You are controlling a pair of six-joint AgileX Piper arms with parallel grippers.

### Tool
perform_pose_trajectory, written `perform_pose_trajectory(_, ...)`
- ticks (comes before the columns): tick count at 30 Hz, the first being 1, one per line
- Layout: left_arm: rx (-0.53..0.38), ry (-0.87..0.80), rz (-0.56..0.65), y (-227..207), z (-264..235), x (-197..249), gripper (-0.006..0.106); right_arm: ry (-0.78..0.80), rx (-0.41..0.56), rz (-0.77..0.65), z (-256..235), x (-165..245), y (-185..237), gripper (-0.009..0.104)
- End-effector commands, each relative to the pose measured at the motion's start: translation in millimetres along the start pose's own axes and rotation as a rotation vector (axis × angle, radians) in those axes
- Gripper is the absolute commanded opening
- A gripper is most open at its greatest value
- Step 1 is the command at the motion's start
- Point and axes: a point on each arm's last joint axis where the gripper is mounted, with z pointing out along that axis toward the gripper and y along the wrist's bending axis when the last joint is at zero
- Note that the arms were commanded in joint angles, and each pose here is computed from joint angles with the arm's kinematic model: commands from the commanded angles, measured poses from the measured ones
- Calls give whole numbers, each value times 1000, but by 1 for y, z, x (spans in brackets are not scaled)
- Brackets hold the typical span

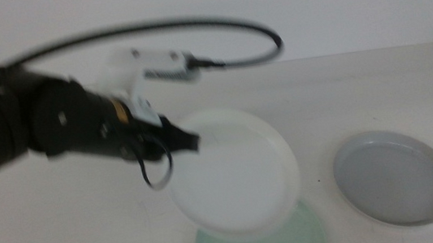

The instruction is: Stack the three bowls on top of each other.

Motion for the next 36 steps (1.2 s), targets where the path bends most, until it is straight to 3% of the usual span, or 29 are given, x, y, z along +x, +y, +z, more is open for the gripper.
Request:
perform_pose_trajectory(1,64,-119,-7,-16,-14,-3,0,-81,23,-6,-1,-8,-2,50)
perform_pose_trajectory(10,130,-101,-29,-36,12,31,0,-81,23,-6,-1,-8,-2,50)
perform_pose_trajectory(17,128,-42,-118,-33,30,49,0,-81,23,-6,-1,-8,-2,50)
perform_pose_trajectory(26,112,12,-133,-32,47,57,3,-81,23,-6,-1,-8,-2,50)
perform_pose_trajectory(30,112,10,-131,-32,47,57,24,-81,23,-6,-1,-8,-2,50)
perform_pose_trajectory(36,122,-7,-85,-32,36,53,90,-81,23,-6,-1,-8,-2,50)
